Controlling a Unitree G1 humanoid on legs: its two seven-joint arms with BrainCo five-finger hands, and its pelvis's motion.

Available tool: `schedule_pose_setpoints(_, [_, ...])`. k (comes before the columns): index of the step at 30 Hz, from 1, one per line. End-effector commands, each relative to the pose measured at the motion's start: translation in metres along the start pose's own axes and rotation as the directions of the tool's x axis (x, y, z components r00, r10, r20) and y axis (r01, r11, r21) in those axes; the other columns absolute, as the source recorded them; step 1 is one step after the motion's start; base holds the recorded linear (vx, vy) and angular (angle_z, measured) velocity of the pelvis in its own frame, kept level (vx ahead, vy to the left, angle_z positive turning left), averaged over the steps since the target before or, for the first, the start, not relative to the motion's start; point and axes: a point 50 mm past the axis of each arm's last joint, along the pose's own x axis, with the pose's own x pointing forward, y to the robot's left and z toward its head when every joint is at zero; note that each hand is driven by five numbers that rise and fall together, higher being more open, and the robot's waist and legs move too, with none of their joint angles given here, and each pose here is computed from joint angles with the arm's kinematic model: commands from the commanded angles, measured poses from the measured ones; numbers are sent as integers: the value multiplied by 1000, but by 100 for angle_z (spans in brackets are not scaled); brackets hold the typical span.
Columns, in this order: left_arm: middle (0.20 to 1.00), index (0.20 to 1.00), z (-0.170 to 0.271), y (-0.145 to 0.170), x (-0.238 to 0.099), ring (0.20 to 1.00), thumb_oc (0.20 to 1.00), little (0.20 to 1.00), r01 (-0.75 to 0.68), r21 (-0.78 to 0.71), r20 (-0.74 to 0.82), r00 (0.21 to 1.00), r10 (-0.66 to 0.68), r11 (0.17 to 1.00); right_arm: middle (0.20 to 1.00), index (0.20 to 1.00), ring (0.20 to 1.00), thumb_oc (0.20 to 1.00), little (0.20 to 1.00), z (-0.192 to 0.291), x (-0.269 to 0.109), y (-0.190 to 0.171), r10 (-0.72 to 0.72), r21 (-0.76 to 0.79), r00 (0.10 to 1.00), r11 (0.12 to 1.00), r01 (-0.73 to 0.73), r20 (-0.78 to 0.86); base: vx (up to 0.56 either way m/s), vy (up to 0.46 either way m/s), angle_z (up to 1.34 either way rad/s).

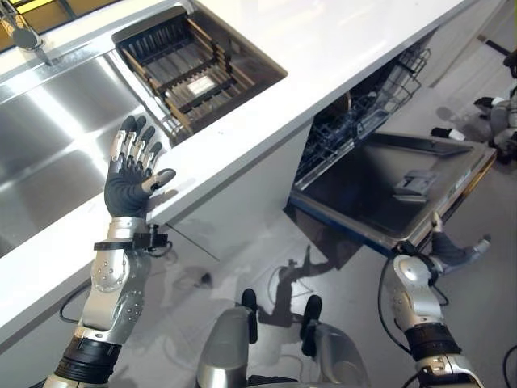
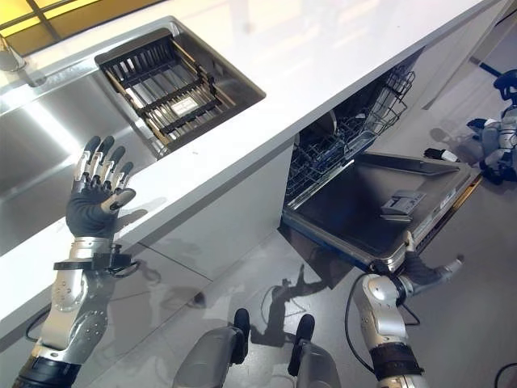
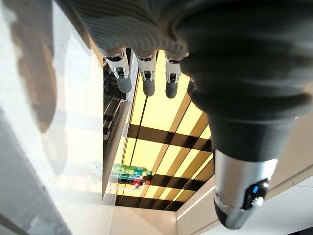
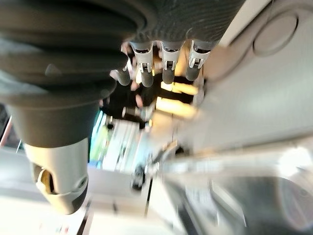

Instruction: Pick up plates and place into dishwasher.

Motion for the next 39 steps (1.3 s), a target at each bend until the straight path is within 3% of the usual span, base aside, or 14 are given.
schedule_pose_setpoints(1, [1000, 1000, -6, 1, -14, 1000, 1000, 1000, 6, 28, -50, 999, -4, 1000, 1000, 1000, 1000, 1000, 1000, 21, 12, -8, -36, 133, 998, 991, 29, 52, -237, -391, -15])
schedule_pose_setpoints(8, [1000, 1000, -22, -3, -19, 1000, 1000, 1000, -30, -48, -88, 996, 26, 998, 1000, 1000, 1000, 1000, 1000, -7, 10, 1, 315, 257, 941, 926, -276, -123, -136, -227, -54])
schedule_pose_setpoints(16, [1000, 1000, -33, -7, -34, 1000, 1000, 1000, -54, -46, -140, 989, 47, 997, 1000, 1000, 1000, 1000, 1000, -22, 4, 10, 593, 465, 796, 742, -482, -123, -8, -113, -32])
schedule_pose_setpoints(20, [1000, 1000, -25, -12, -21, 1000, 1000, 1000, -16, -38, -39, 999, 14, 999, 1000, 1000, 1000, 1000, 1000, -12, 11, 23, 646, 640, 763, 593, -489, -16, -219, 7, -9])
schedule_pose_setpoints(25, [1000, 1000, -22, -30, -5, 1000, 1000, 1000, 64, -24, 28, 998, -63, 998, 1000, 1000, 1000, 1000, 1000, 10, 29, 38, 674, 738, 730, 435, -516, 113, -62, 35, 13])
schedule_pose_setpoints(34, [1000, 1000, -20, -30, -1, 1000, 1000, 1000, 52, -22, 52, 997, -51, 998, 1000, 1000, 1000, 1000, 1000, 78, 63, 60, 639, 751, 686, 249, -612, 348, 15, 82, 7])
schedule_pose_setpoints(35, [1000, 1000, -20, -29, 0, 1000, 1000, 1000, 46, -22, 51, 998, -45, 999, 1000, 1000, 1000, 1000, 1000, 95, 65, 66, 639, 752, 659, 186, -633, 397, 27, 91, -5])
schedule_pose_setpoints(39, [1000, 1000, -18, -26, 9, 1000, 1000, 1000, 31, -22, 53, 998, -29, 999, 1000, 1000, 1000, 1000, 1000, 137, 61, 81, 616, 702, 592, 87, -707, 520, 30, 88, -2])
